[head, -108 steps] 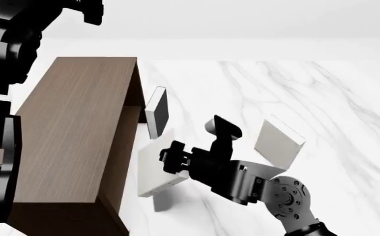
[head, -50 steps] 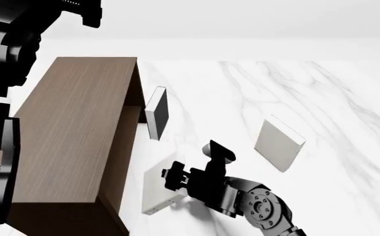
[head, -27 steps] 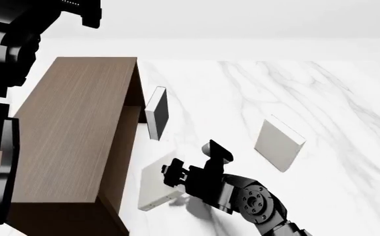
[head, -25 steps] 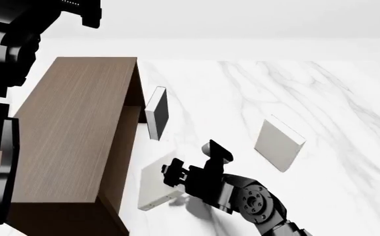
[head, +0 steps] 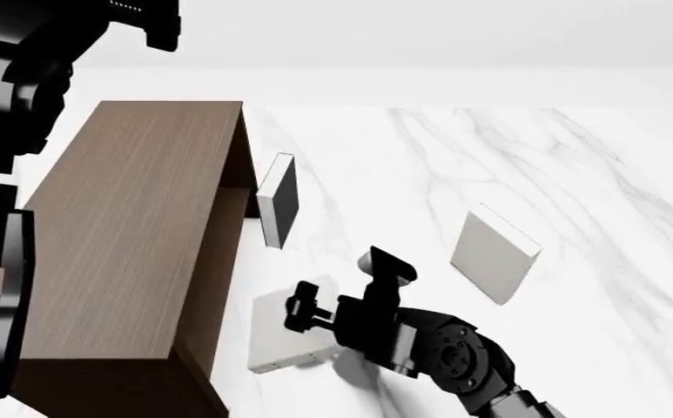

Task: Pick up the book on the right and place it under the cabinet shelf.

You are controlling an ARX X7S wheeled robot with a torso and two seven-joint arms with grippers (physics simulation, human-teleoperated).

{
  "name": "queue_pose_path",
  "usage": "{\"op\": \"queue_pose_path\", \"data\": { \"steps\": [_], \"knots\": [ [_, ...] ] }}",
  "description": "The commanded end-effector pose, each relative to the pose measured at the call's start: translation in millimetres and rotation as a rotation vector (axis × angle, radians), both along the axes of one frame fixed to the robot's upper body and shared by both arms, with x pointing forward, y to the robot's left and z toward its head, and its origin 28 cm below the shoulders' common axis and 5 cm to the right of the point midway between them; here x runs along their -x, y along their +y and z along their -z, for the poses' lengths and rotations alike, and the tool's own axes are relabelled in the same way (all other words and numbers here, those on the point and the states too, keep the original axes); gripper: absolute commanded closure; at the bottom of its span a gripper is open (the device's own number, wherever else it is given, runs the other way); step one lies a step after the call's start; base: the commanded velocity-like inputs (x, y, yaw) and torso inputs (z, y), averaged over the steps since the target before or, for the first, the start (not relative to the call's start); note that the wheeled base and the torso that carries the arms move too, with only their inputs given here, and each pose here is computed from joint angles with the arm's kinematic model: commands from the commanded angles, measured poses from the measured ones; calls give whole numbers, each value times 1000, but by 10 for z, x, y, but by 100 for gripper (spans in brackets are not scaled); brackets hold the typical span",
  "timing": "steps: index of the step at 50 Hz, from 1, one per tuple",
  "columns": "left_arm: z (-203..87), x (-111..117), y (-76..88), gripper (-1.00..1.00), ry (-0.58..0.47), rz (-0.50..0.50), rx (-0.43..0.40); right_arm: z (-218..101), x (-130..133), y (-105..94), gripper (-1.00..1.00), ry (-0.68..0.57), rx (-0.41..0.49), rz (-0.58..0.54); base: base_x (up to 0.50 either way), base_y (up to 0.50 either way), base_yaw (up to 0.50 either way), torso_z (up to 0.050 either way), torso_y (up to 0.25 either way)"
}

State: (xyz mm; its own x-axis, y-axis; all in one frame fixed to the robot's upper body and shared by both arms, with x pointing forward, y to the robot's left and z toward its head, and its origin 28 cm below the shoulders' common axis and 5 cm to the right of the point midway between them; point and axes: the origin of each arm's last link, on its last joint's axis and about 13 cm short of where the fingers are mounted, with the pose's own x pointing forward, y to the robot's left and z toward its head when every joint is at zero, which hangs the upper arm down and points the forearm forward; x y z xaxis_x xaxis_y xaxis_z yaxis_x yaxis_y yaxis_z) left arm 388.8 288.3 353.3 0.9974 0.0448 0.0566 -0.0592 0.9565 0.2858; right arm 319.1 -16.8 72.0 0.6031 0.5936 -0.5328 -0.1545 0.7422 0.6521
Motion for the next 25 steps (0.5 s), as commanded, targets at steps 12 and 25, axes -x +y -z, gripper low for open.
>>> {"op": "queue_pose_path", "data": {
  "steps": [12,25],
  "knots": [
    [1,6,-13,-100,-1,4,0,-386,-7,-191,-100,-109,238,-93,0,0,0,0,0],
    [-9,9,-10,-100,-2,3,-3,-750,14,-349,-100,-223,360,-141,0,0,0,0,0]
  ]
}}
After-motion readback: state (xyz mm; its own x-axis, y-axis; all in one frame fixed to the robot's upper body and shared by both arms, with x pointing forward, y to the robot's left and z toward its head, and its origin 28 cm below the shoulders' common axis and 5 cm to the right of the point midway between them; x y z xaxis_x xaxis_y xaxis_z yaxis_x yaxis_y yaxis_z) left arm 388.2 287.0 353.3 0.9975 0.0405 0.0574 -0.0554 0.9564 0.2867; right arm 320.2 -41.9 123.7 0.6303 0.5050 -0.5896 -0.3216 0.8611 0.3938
